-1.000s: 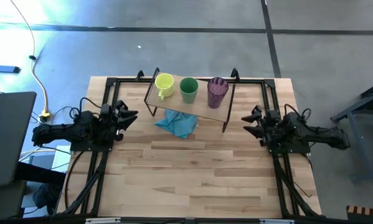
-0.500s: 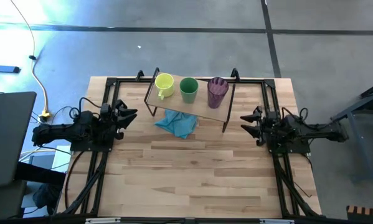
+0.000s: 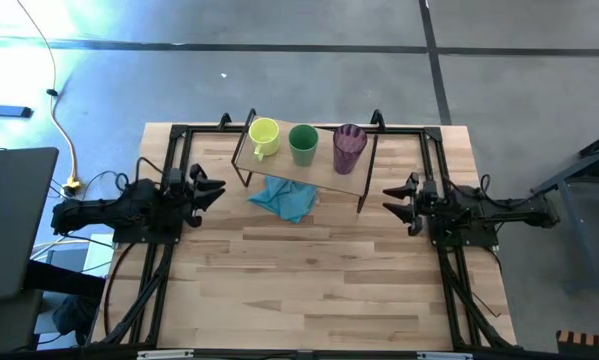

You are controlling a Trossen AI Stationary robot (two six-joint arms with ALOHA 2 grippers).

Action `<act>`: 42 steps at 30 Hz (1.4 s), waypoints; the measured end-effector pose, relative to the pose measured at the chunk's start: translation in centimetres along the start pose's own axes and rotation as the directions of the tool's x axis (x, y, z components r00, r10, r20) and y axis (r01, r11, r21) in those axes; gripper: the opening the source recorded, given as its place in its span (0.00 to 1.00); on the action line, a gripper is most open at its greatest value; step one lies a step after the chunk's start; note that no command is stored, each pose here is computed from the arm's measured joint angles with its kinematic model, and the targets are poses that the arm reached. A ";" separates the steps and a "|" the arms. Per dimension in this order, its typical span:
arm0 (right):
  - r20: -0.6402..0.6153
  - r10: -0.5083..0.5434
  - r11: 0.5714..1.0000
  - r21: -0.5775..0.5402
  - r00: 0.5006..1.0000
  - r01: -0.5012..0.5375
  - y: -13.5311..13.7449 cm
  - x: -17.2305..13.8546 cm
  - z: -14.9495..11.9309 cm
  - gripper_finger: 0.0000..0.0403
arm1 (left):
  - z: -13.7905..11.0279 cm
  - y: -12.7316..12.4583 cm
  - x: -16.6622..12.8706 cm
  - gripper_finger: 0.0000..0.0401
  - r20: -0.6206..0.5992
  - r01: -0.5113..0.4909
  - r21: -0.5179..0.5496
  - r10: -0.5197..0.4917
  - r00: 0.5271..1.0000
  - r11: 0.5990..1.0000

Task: Stack small to large cups/mugs on shelf
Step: Return to Home Position

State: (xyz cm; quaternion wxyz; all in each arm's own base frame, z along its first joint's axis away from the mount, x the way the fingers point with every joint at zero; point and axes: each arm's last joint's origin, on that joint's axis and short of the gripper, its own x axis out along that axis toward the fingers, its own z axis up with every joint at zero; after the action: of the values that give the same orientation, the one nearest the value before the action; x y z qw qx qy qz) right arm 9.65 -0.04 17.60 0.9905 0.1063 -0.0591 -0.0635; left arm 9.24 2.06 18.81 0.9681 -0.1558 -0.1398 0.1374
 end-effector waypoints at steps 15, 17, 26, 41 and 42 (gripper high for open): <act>-0.052 -0.010 1.000 0.014 0.999 0.011 -0.1 0.0 -0.5 0.49 | -1.6 0.3 -0.1 0.26 -0.176 0.005 -0.061 -0.015 0.984 0.998; -0.054 -0.009 1.000 0.017 0.999 0.009 -0.1 0.0 -0.5 0.49 | -1.7 0.3 -0.2 0.26 -0.198 0.012 -0.062 -0.024 0.980 0.998; -0.056 -0.003 1.000 0.017 0.998 0.004 -0.1 0.0 -0.6 0.49 | -2.0 0.4 -0.2 0.26 -0.233 0.015 -0.088 -0.035 0.972 0.996; -0.057 -0.003 1.000 0.015 0.998 0.004 -0.1 0.0 -0.6 0.49 | -2.0 0.4 -0.2 0.26 -0.232 0.003 -0.138 -0.035 0.972 0.990; -0.057 -0.003 1.000 0.015 0.998 0.004 -0.1 0.0 -0.6 0.49 | -2.0 0.4 -0.2 0.26 -0.232 0.003 -0.138 -0.035 0.972 0.990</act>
State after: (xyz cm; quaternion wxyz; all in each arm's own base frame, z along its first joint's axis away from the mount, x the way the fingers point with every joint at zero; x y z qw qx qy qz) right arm 9.70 -0.01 17.03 0.9909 0.1159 -0.0311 -0.0617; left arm 9.58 1.80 16.80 0.9662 -0.2353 -0.0352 0.0988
